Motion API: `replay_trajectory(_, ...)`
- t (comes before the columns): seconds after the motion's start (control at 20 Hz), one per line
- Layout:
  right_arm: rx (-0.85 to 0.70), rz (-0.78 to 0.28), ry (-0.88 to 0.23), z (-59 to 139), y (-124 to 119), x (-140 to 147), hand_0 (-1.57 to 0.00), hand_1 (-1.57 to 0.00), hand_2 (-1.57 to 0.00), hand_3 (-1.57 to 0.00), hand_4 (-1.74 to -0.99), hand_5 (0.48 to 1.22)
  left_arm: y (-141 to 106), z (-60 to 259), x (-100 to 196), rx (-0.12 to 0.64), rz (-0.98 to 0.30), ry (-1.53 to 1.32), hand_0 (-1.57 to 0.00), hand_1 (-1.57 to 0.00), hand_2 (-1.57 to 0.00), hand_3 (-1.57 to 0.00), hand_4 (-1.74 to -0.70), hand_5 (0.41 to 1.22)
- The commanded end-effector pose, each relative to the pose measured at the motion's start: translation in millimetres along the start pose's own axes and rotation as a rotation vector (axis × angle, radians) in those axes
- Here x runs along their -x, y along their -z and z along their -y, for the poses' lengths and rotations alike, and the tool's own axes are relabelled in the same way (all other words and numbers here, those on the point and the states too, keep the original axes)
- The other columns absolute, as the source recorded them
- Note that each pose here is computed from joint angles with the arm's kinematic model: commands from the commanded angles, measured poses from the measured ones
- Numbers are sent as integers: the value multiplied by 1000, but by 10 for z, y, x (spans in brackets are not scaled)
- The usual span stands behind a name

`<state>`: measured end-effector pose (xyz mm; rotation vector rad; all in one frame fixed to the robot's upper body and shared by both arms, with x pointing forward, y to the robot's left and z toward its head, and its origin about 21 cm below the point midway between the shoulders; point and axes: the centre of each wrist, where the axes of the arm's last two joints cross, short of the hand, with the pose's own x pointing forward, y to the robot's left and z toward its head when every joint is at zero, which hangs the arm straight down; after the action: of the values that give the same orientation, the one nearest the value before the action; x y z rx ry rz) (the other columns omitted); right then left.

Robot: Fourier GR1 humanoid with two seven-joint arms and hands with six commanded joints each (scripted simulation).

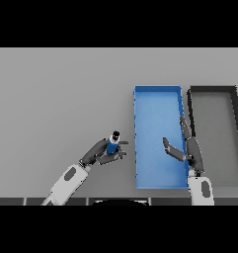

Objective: Pick up the blue pipe and place it into the blue bin.

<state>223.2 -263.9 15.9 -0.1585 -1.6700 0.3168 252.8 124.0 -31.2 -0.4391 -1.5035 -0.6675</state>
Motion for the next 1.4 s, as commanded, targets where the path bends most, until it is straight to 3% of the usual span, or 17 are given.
replay_trajectory(0.0, -6, -11, 3, -8, -3, 32, 1, 1, 1, 1, -1222, 646, 3, 35, 22, -2, 7, 12, -1317, -1356, -1386, -1378, -1513, 1139)
replay_trajectory(0.25, -9, -6, 20, -15, 25, 29, 1, 1, 1, 1, -1225, 630, 55, 60, -178, -29, 132, 16, -1488, -1501, -1510, -1508, -1474, 1194)
replay_trajectory(0.6, -1, -13, -27, -33, 20, 21, 1, 1, 1, 1, -1184, 643, 221, 30, -687, 31, 262, 14, -1554, -1556, -1558, -1558, -1465, 1215)
replay_trajectory(0.8, 4, -3, -38, 34, -15, 28, 1, 1, 1, 1, -1158, 643, 213, 114, -835, 74, 259, 27, -1564, -1565, -1566, -1566, -1466, 1219)
replay_trajectory(1.1, 2, -10, -11, 38, -33, 72, 1, 1, 1, 1, -1138, 643, 209, 113, -817, 73, 241, 37, -1569, -1569, -1570, -1570, -1466, 1220)
replay_trajectory(1.2, 6, -17, -14, 48, -1, 78, 1, 1, 1, 1, -1188, 643, 248, 124, -805, 77, 230, 53, -1570, -1570, -1570, -1570, -1466, 1220)
replay_trajectory(1.35, -7, 20, 1, 48, 14, 74, 1, 1, -20, 1, -1187, 642, 260, 123, -780, 86, 239, 44, -1570, -1570, -1571, -1571, -1467, 1220)
